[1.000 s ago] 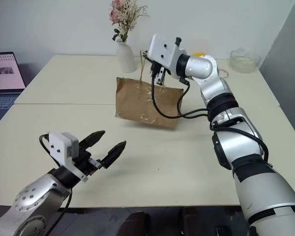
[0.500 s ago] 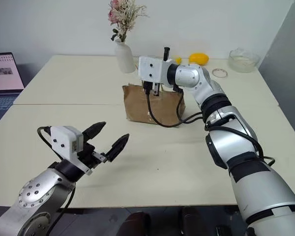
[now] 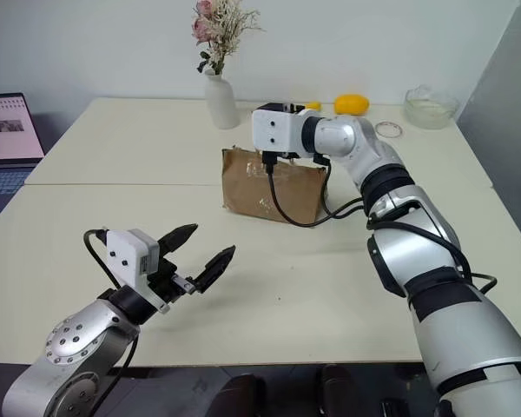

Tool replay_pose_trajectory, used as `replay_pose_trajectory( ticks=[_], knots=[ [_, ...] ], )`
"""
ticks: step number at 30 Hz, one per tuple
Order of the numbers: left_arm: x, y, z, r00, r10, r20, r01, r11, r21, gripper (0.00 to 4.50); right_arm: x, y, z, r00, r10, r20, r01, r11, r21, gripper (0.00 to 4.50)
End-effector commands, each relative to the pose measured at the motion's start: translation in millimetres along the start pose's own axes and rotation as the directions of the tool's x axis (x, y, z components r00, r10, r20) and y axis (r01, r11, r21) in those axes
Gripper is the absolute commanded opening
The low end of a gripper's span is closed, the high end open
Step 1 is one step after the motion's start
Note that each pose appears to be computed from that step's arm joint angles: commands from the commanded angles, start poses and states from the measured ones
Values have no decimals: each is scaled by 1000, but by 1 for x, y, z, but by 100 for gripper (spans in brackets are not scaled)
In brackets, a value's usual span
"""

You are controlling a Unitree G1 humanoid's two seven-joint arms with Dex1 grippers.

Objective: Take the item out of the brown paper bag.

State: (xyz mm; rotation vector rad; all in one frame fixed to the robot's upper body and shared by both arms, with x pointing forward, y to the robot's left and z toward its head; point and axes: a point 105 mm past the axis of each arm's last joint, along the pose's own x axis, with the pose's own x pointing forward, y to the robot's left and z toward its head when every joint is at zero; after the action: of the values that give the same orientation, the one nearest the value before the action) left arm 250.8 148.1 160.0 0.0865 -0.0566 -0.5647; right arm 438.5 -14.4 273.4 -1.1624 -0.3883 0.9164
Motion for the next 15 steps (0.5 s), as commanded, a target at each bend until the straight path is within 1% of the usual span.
replay_pose_trajectory(
  ticks=[1,5,7,9,10,12,14,15],
  knots=[
    [2,0,8,998,-28,57,25,998,51,450,-23,-30,0,998,-46,42,39,986,162,401],
    [3,-2,5,996,-63,66,59,996,67,450,-47,-42,-6,991,-72,110,29,935,354,401],
    [4,-2,5,994,-78,73,72,995,75,450,-63,-44,-8,985,-84,149,13,903,429,401],
    [3,-2,5,993,-85,77,78,993,83,450,-81,-41,-10,980,-113,162,17,868,497,401],
    [3,-1,6,993,-86,79,79,993,86,450,-88,-34,-11,981,-108,164,8,857,515,401],
    [-1,-1,6,993,-87,78,79,992,94,450,-108,10,-14,987,-2,162,-90,827,555,401],
    [-6,-2,4,994,-92,64,85,991,99,450,-119,48,-10,985,48,164,-143,761,633,401],
    [-8,-2,3,994,-92,55,86,991,99,450,-120,61,-9,987,40,155,-135,726,674,401]
  ],
)
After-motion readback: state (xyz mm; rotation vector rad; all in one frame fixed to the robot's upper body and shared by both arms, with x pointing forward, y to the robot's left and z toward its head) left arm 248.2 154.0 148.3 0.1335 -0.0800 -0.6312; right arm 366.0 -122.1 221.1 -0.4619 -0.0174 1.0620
